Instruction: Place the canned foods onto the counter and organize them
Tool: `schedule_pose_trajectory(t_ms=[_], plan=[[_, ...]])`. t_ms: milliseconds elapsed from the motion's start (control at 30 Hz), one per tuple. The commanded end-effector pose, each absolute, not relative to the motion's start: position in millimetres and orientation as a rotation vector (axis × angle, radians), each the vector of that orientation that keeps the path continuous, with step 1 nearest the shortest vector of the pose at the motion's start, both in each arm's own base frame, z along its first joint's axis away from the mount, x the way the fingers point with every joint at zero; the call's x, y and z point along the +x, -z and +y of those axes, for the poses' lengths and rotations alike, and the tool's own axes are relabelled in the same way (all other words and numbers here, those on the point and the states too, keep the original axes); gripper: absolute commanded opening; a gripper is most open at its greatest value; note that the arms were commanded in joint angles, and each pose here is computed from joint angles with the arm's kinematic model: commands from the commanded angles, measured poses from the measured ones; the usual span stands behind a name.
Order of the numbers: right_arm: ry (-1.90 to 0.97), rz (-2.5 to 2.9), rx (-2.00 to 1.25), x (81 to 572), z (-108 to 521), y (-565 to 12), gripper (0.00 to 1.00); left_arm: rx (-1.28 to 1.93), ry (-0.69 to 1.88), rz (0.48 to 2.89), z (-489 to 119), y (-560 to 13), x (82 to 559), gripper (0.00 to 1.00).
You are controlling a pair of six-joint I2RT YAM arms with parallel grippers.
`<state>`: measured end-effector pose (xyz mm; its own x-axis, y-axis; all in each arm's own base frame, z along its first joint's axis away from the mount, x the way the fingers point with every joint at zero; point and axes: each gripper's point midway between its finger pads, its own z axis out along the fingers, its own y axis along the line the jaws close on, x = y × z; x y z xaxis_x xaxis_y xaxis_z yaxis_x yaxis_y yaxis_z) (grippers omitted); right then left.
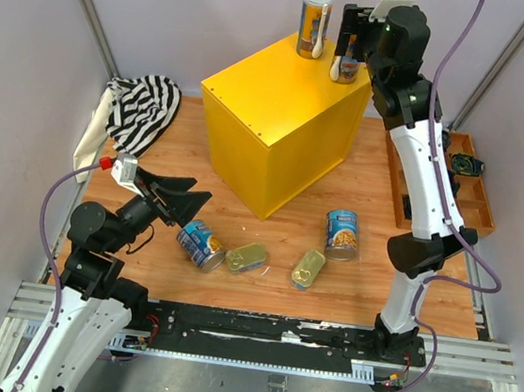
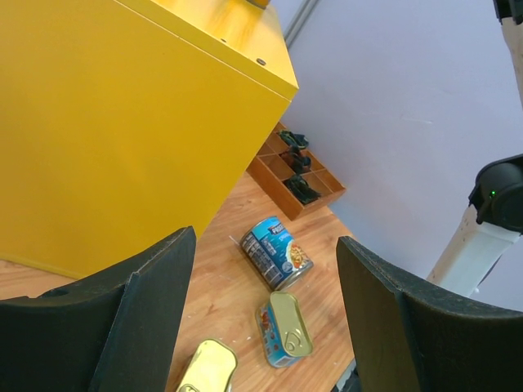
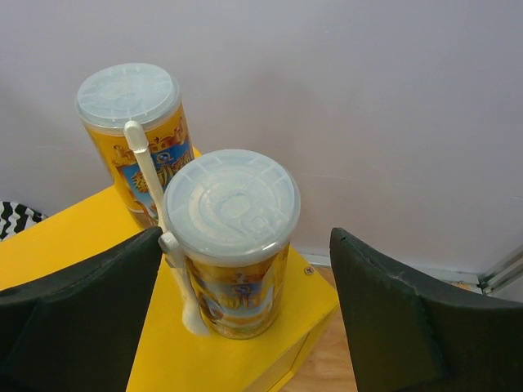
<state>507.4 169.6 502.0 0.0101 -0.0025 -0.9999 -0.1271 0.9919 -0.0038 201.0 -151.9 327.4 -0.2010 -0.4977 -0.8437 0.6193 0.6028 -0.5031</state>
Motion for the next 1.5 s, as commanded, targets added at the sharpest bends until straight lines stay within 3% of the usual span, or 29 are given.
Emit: schedule_pose_trajectory(t_ms=[0,400,600,733,933,1100,1467], plan=[[-0.106,1.543,-0.096,490.3,168.7,-512.8,0.82,0.138,1.016,1.42,-151.4,-342.1,191.1,0.74],[-0.085,1.583,-0.102,495.5,172.0,-495.3,0.71,0.148,1.007,1.43,-151.8,-338.1,191.8,0.74],[-0.065,1.595,-0.1,503.9,170.5,-487.8,0.61,0.154,0.998,1.443,-153.1,-333.8,196.7,0.74],[-0.066,1.603,-0.101,509.5,171.4,-482.5,0.6,0.155,0.998,1.446,-153.7,-331.7,198.8,0.74],[-0.081,1.6,-0.117,513.9,175.9,-481.7,0.61,0.156,0.992,1.45,-154.0,-329.8,201.6,0.74],[-0.108,1.585,-0.138,505.8,181.3,-489.7,0.68,0.165,0.976,1.445,-152.7,-336.3,200.6,0.74],[-0.124,1.613,-0.227,423.3,200.2,-494.6,0.83,0.129,0.98,1.475,-148.5,-346.7,193.4,0.75]])
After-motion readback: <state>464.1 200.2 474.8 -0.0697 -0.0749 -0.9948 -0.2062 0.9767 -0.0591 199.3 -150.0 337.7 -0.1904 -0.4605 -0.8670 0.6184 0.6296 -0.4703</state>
